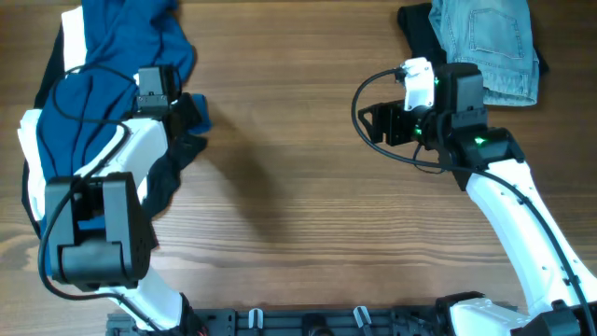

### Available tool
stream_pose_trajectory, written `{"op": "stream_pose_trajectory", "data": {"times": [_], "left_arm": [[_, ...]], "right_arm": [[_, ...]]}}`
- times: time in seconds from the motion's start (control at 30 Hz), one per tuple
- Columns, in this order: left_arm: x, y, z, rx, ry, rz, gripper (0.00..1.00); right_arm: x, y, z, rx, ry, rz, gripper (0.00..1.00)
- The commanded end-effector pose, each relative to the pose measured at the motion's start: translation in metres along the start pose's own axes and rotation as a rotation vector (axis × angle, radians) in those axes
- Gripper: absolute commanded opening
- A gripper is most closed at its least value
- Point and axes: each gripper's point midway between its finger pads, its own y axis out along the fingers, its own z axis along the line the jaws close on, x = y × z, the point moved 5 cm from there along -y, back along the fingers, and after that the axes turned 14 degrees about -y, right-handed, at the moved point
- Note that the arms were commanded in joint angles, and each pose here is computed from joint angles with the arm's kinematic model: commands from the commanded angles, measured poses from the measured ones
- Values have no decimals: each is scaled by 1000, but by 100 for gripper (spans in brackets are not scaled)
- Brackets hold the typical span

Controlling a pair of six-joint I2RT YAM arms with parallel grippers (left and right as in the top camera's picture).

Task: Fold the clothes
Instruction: 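Reach the left gripper into the blue shirt on the clothes pile, then grasp the blue shirt with the left gripper and drag it to table center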

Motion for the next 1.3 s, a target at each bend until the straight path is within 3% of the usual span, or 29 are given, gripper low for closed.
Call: {"op": "stream_pose_trajectory", "data": {"times": [0.0, 0.13, 0.27, 0.43, 0.77, 1.17, 1.23, 1.27], "left_arm": [[0, -63, -49, -181, -13, -11, 4], [-30, -137, -100, -380, 23, -9, 4], [-72, -164, -138, -491, 65, 45, 4], [-143, -167, -186, -596, 132, 155, 4], [-271, -160, -260, -831, 115, 331, 4], [-318, -238, -299, -1131, 190, 419, 6], [-317, -243, -302, -1154, 233, 397, 34], [-315, -242, -302, -1148, 241, 390, 65]], "right_arm": [[2, -4, -19, -44, 104, -20, 82], [3, -16, -35, -40, 168, -53, 81], [6, -35, -51, -33, 204, -106, 81], [3, -60, -70, -71, 254, -150, 81], [-14, -96, -111, -187, 364, -182, 83], [-20, -110, -129, -220, 408, -218, 89], [-19, -111, -130, -220, 426, -226, 90], [-17, -111, -129, -206, 422, -237, 90]]}}
